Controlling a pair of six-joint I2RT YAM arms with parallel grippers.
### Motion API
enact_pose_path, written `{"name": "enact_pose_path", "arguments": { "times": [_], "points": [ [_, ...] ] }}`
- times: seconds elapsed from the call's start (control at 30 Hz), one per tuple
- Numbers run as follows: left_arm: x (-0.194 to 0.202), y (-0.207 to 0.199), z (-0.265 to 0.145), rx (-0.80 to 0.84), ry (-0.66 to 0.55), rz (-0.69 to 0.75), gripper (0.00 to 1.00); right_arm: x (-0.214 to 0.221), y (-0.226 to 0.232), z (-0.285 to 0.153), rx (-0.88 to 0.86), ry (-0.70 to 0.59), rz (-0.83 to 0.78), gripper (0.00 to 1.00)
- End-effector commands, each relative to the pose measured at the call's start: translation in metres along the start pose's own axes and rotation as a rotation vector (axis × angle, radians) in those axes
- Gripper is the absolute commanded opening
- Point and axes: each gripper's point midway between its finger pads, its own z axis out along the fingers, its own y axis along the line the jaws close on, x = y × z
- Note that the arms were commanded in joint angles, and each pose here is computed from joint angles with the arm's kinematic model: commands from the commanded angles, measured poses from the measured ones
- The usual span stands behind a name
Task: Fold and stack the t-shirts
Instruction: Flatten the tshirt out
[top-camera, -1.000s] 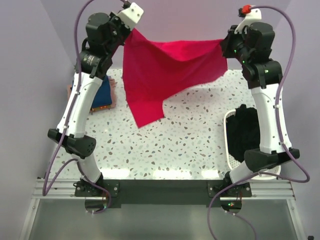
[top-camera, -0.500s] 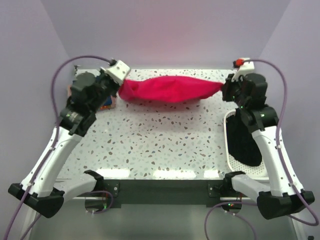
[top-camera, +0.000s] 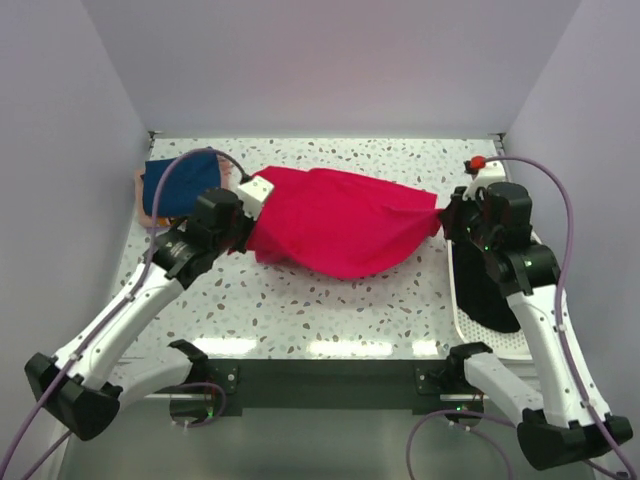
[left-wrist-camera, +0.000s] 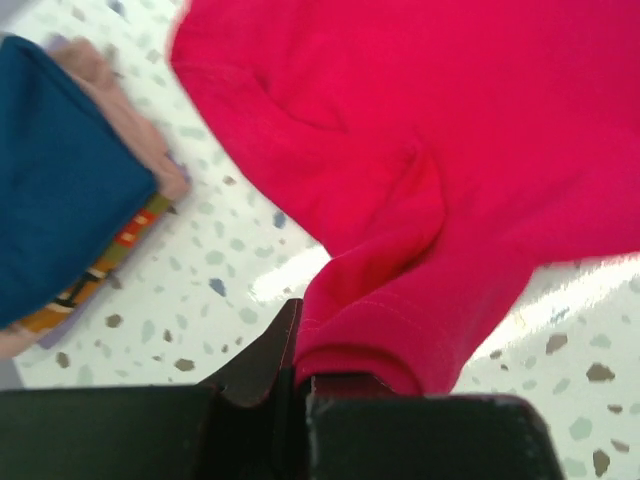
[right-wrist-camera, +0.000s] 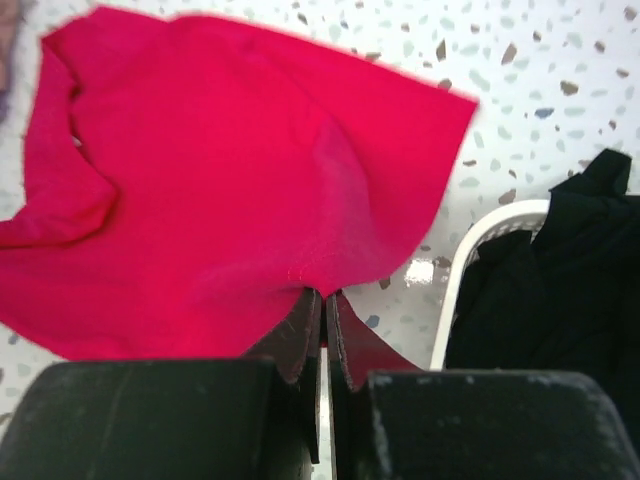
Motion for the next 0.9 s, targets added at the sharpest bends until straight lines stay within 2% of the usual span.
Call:
{"name": "enact_pose_path", "arguments": {
  "times": [0.0,0.13,0.23,0.33,0.43,0.53,0.57,0.67,0.73,0.87],
  "points": [
    [-0.061,0.038,-0.059,-0.156,-0.214,-0.109,0.00,-0.048,0.013,-0.052,-0.052,-0.175,0.028,0.00],
    [-0.103,0.061,-0.124,-0.207,-0.394,-0.104,0.00,-0.085,0.018,-0.109,-0.070,-0.325,0.002,0.00],
    [-0.141,0.069,-0.192,-0.189,-0.598,-0.081,0.00,-0.113,0.021,-0.154,-0.075,-0.430,-0.029,0.00],
    [-0.162,0.064,-0.244,-0.129,-0.752,-0.045,0.00,-0.133,0.024,-0.198,-0.080,-0.518,-0.063,0.00],
    [-0.182,0.063,-0.314,-0.076,-0.920,-0.019,0.00,-0.145,0.029,-0.240,-0.099,-0.600,-0.093,0.00],
    [-0.185,0.060,-0.345,-0.050,-0.970,0.014,0.00,-0.154,0.033,-0.281,-0.119,-0.680,-0.111,0.00],
    [-0.188,0.061,-0.372,-0.045,-1.029,0.019,0.00,-0.157,0.034,-0.302,-0.124,-0.721,-0.114,0.00],
    [-0.192,0.067,-0.405,-0.074,-1.089,0.036,0.00,-0.162,0.038,-0.339,-0.141,-0.795,-0.116,0.00],
    [-0.196,0.069,-0.419,-0.092,-1.111,0.050,0.00,-0.164,0.039,-0.351,-0.152,-0.824,-0.107,0.00],
    [-0.207,0.070,-0.409,-0.101,-1.094,0.063,0.00,-0.168,0.043,-0.359,-0.179,-0.850,-0.079,0.00]
  ]
}}
